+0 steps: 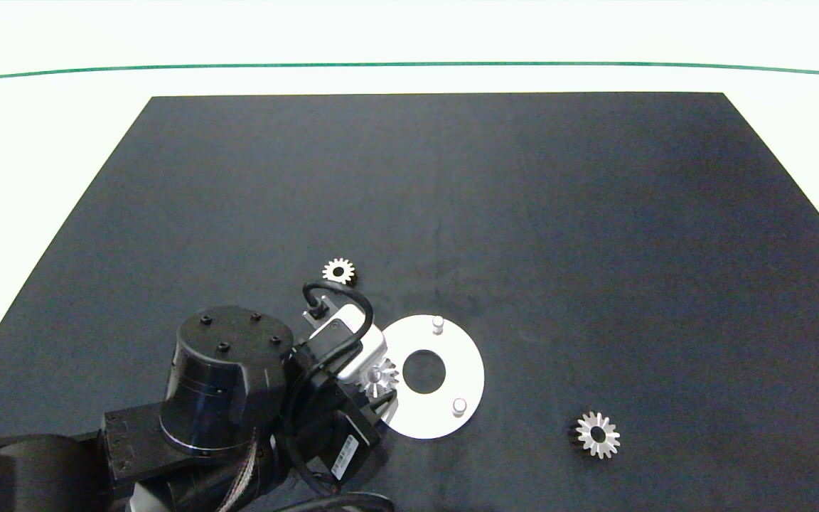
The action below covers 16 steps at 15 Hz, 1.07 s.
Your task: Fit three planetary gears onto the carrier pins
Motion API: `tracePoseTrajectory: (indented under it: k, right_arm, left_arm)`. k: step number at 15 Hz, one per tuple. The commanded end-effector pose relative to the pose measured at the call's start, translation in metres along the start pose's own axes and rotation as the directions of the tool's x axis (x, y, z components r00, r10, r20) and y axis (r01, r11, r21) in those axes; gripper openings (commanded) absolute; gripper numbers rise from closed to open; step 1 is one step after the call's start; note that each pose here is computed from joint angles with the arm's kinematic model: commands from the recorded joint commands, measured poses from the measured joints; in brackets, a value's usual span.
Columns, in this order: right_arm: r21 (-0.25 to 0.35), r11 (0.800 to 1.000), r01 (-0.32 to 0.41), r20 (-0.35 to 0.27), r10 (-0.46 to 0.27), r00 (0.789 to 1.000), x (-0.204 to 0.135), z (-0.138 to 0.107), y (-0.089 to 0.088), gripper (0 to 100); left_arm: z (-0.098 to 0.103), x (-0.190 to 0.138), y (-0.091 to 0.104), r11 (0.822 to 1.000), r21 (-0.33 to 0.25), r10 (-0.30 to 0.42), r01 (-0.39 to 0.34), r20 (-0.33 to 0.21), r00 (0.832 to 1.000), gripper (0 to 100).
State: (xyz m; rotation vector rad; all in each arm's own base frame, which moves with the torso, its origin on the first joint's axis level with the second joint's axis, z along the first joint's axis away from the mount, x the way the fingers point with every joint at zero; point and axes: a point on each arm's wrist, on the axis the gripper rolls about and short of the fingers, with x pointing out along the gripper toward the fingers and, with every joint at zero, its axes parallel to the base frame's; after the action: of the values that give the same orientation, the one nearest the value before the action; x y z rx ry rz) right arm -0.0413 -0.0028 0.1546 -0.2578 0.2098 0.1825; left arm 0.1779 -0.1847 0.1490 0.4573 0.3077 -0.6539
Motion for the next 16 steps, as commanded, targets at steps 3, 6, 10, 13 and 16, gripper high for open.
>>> tracePoseTrajectory:
  k: [3,6,10,13,16]
  right_arm:
    - [-0.002,1.0,0.0,0.002,0.0,1.0,-0.0007,-0.0006,0.0003,100]
    - [-0.002,1.0,-0.001,0.002,0.001,1.0,-0.0009,-0.0009,0.0003,100]
    - [-0.002,1.0,0.001,0.003,-0.001,1.0,-0.0009,-0.0007,0.0003,100]
    - [-0.002,1.0,-0.002,0.001,0.002,1.0,-0.0007,-0.0008,0.0002,100]
    - [-0.002,1.0,-0.003,0.0,0.003,1.0,-0.0004,-0.0007,0.0002,100]
  left_arm:
    - [-0.0004,0.0024,0.0011,1.0,0.018,0.007,-0.007,-0.005,1.0,0]
    - [0.0006,0.0022,0.0018,1.0,0.018,0.009,-0.009,-0.001,1.0,0]
    - [0.0003,0.0011,0.0024,1.0,0.016,0.011,-0.011,0.0,1.0,0]
    - [-0.0023,0.0001,0.0023,1.0,0.015,0.009,-0.009,-0.007,1.0,0]
    - [-0.0015,-0.0002,0.0026,1.0,0.011,0.011,-0.011,-0.003,1.0,0]
